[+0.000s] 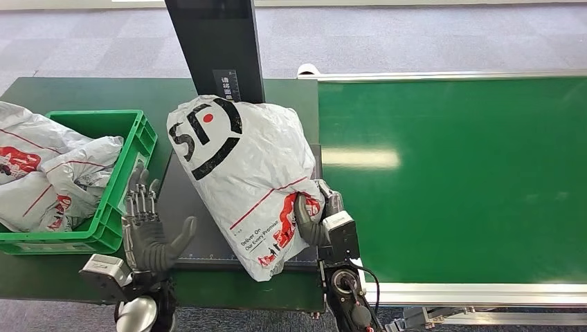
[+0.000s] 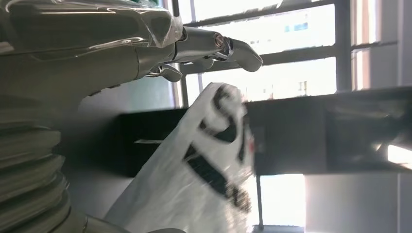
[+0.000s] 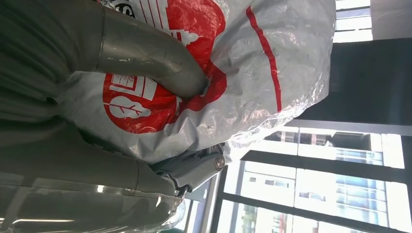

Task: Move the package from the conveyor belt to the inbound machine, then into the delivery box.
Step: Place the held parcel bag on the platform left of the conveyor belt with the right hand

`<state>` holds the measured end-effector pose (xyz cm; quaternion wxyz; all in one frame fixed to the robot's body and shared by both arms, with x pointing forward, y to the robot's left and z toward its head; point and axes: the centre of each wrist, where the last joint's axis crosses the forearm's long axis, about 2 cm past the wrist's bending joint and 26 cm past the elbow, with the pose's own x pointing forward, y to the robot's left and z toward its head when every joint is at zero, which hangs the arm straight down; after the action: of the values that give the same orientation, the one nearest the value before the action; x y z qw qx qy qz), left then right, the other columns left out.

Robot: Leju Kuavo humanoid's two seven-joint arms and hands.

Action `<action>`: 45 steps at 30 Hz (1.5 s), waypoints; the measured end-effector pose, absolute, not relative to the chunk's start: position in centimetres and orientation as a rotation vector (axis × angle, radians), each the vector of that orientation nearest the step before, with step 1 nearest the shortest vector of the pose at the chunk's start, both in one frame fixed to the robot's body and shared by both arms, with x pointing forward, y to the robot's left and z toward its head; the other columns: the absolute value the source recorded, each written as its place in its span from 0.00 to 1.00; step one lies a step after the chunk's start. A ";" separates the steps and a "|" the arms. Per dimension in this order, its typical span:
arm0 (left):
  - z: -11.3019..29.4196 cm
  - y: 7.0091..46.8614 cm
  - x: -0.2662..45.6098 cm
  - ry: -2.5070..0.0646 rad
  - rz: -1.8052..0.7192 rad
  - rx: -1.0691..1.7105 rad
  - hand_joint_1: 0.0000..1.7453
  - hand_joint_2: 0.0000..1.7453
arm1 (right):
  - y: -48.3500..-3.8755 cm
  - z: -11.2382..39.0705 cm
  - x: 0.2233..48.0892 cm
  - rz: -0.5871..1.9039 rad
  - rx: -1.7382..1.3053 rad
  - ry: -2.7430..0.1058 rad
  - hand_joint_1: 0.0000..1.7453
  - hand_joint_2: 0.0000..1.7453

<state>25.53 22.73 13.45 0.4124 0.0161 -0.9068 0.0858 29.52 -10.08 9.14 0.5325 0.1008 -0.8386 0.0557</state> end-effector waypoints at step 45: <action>12.5 22.4 26.4 -2.264 0.021 0.084 0.00 1.00 | -10.4 7.7 28.8 0.185 0.234 -1.954 0.00 1.00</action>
<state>26.45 22.39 12.55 0.4242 0.0335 -0.9049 0.0084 28.83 -10.43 7.72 0.5499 0.0990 -0.8256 0.0783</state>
